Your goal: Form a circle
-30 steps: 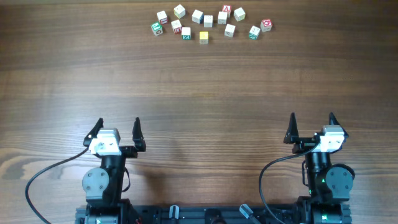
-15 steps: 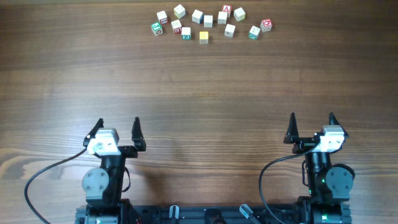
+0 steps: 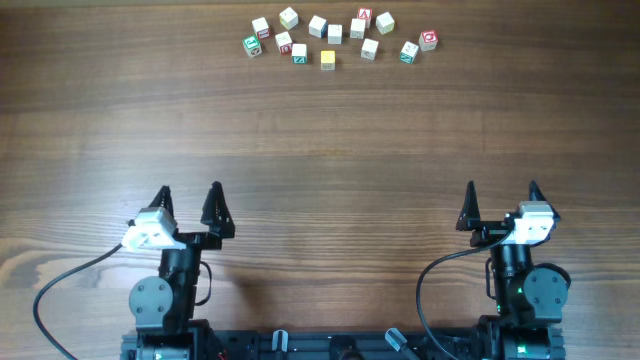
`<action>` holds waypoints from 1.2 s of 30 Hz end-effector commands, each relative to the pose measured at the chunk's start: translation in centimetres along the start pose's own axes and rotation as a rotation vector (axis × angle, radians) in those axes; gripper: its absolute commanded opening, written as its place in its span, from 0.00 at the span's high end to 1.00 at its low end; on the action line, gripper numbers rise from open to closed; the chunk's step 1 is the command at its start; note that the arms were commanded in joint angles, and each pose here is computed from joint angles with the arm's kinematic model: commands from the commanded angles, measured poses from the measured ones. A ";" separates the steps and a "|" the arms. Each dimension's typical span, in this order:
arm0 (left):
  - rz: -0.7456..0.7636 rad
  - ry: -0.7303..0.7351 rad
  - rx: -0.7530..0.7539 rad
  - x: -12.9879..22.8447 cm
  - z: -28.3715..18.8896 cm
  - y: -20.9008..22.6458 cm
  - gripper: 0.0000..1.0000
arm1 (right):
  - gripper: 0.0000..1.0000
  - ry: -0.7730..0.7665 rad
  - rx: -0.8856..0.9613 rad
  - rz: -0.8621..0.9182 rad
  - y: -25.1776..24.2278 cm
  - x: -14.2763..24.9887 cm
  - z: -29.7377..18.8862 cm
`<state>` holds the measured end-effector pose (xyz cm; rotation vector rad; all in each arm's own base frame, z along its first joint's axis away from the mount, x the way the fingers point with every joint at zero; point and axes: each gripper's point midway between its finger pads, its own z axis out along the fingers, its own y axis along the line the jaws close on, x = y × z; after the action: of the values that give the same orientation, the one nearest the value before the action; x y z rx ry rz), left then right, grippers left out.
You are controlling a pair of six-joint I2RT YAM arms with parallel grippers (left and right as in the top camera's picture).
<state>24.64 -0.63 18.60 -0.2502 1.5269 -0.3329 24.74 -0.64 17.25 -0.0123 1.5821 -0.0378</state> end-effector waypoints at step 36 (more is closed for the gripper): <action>-0.043 0.253 -0.016 -13.4 9.4 -6.0 0.00 | 0.00 -0.007 -0.025 -0.018 0.5 -0.1 0.0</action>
<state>30.07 -0.78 30.95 -0.2984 1.7255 -0.3462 24.74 -0.57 17.24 -0.0152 1.5825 -0.0347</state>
